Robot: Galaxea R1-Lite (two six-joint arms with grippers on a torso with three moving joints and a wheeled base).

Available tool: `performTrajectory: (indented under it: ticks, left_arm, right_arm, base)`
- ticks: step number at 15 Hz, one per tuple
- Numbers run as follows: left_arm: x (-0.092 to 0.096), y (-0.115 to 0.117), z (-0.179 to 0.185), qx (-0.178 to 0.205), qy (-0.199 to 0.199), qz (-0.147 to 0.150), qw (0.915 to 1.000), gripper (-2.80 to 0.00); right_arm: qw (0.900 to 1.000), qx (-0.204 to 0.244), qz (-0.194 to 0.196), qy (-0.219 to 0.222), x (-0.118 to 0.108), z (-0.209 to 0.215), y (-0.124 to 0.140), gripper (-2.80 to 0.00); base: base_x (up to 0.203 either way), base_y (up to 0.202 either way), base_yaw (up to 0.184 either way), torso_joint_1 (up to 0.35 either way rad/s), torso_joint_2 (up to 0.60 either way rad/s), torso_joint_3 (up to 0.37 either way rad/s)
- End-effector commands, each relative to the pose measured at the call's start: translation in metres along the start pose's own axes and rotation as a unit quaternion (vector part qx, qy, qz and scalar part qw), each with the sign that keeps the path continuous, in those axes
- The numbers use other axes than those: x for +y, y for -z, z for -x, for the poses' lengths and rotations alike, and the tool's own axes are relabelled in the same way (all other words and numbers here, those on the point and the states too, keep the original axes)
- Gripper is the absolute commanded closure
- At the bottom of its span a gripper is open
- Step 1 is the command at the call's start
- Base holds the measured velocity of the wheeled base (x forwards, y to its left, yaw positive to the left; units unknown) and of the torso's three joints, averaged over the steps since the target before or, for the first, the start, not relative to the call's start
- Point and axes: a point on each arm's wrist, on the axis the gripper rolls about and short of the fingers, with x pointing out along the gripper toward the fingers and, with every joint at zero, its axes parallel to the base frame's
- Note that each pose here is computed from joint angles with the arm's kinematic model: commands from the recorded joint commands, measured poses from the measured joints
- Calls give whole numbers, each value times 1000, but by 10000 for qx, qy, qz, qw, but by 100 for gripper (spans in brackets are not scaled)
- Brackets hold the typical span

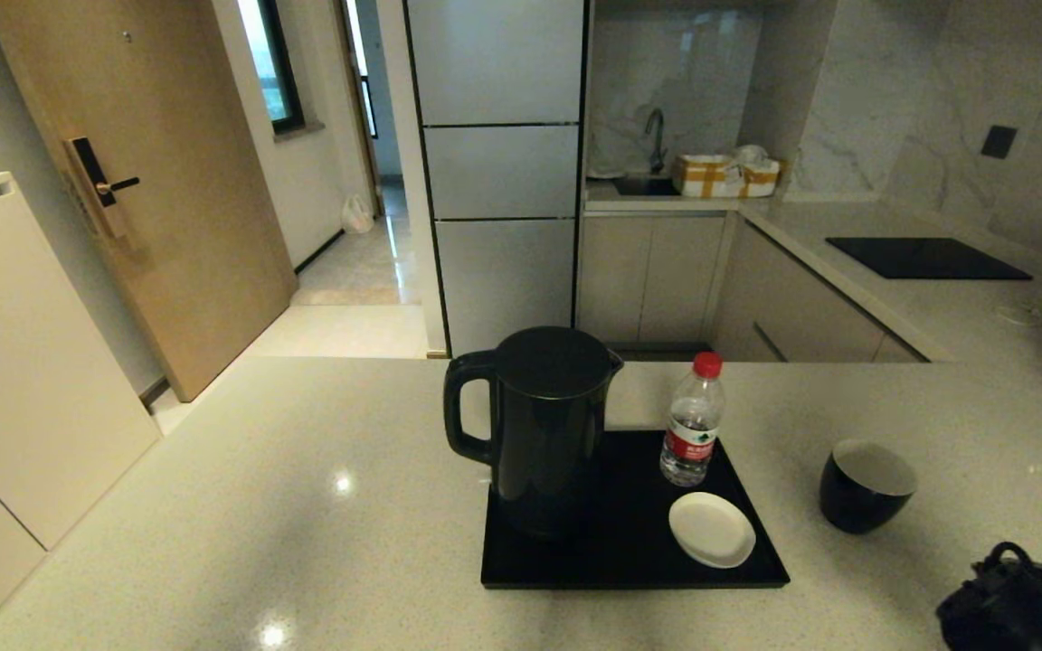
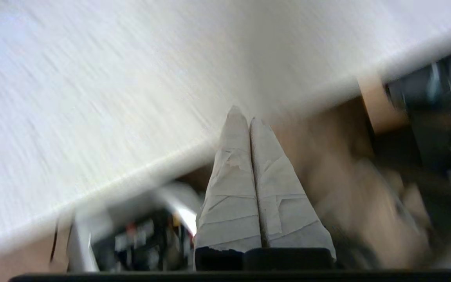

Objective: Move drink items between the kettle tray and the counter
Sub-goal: Return the tea cup to its original position

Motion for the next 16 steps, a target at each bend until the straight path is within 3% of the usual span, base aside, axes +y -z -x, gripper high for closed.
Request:
performTrajectory:
  ticks: [1,4,7,10,12,13,16]
  left_arm:
    - [0,0,0,0,3,0,10000,0]
    - [0,0,0,0,-5,0,10000,0]
    - [0,0,0,7,-4,0,10000,0]
    - [0,0,0,0,-5,0,10000,0]
    - [0,0,0,0,-5,0,10000,0]
    - [0,0,0,0,-5,0,10000,0]
    - [0,0,0,6,-5,0,10000,0]
  right_arm:
    - [9955,-829,-184,-413,44,-46,-6,0]
    - [9881,-1508,-28,-291,63,-77,0,0]
    - [9843,-1740,277,-54,70,-94,3,0]
    - [9726,-2294,-378,86,66,-98,-34,0]
    - [9695,-2372,-567,233,65,-109,-43,0]
    - [9695,-2373,-567,236,65,-109,-43,-280]
    - [9684,-2392,-609,362,68,-117,-45,-280]
  base:
    - [0,0,0,0,0,0]
    - [0,0,0,0,0,0]
    - [0,0,0,0,0,0]
    - [0,0,0,0,0,0]
    - [0,0,0,0,0,0]
    - [0,0,0,0,0,0]
    - [0,0,0,0,0,0]
